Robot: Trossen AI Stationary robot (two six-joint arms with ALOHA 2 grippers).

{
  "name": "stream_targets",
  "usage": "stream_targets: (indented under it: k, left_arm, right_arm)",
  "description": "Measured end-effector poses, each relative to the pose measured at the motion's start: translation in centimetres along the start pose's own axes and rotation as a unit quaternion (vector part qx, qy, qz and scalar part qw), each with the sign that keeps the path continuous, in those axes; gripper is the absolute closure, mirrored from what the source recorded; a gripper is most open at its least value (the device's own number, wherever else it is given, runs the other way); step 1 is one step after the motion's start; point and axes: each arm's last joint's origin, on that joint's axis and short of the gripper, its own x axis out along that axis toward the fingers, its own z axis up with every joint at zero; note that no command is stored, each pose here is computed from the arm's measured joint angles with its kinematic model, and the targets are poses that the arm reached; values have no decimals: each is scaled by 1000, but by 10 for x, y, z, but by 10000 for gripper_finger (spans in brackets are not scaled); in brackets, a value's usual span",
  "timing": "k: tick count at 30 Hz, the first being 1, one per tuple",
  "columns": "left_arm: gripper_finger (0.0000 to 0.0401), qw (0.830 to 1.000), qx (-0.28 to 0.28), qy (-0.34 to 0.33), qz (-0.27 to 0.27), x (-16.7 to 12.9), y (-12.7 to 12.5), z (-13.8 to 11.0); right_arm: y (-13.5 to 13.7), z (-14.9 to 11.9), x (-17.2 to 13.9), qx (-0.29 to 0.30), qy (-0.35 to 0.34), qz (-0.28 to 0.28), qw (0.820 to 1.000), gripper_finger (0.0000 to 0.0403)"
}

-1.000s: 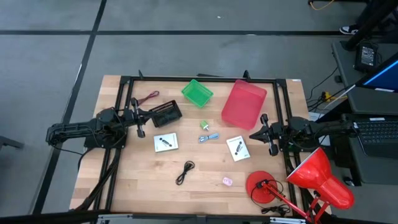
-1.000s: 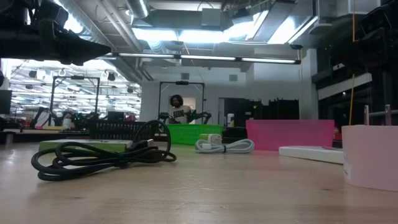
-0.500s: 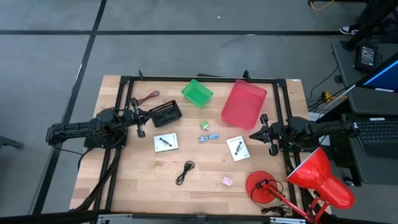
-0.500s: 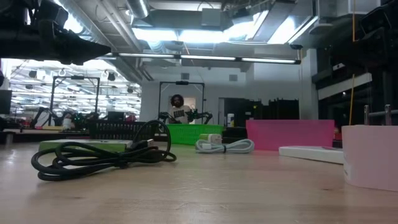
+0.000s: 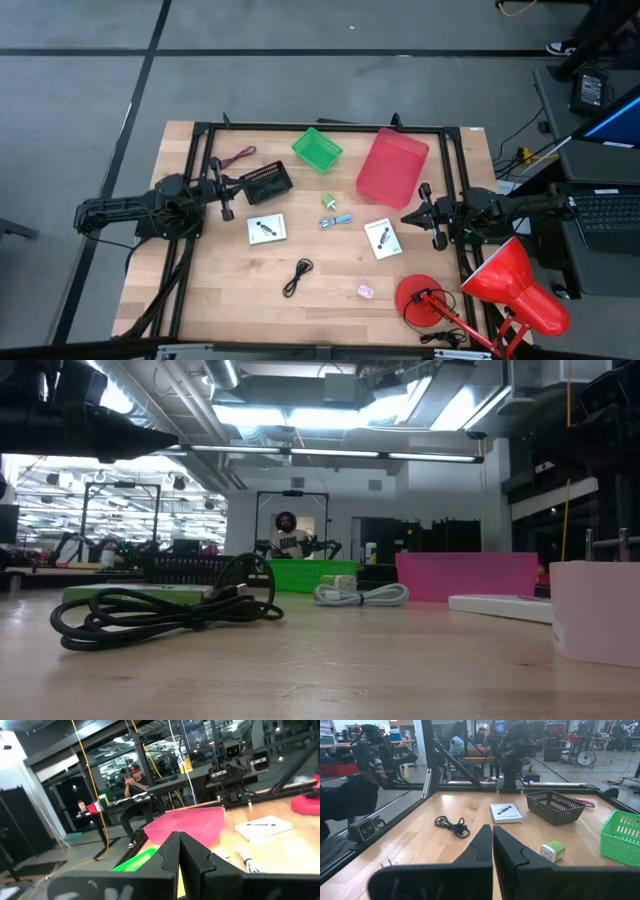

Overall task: Pick and place items into bin
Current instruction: Put the white card reader box into the green bin

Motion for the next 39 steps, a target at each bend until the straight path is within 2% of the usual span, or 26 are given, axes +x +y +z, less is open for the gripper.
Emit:
stream_targets:
  k: [5,14,16,20,26,34,39]
  left_arm:
    - [399,998,-58,0,0,0,0,0]
    - [399,997,-75,7,-1,0,0,-1]
    - [399,995,-96,10,-4,0,-1,-2]
    - [399,992,-118,31,-32,0,-3,-6]
    - [399,986,-143,43,-72,1,-7,-8]
    - [399,983,-167,60,-36,7,-6,-10]
    - [399,983,-165,78,-22,12,-4,-6]
  right_arm:
    - [0,0,0,-1,0,0,1000,402]
    - [0,0,0,-2,0,-1,1000,402]
    - [0,0,0,-2,0,-3,1000,402]
    - [-2,1,0,-1,-6,-43,999,402]
    - [-4,2,0,0,-10,-70,998,402]
    - [-4,2,0,-2,-10,-71,997,402]
    - [-5,2,0,-58,-6,-75,996,402]
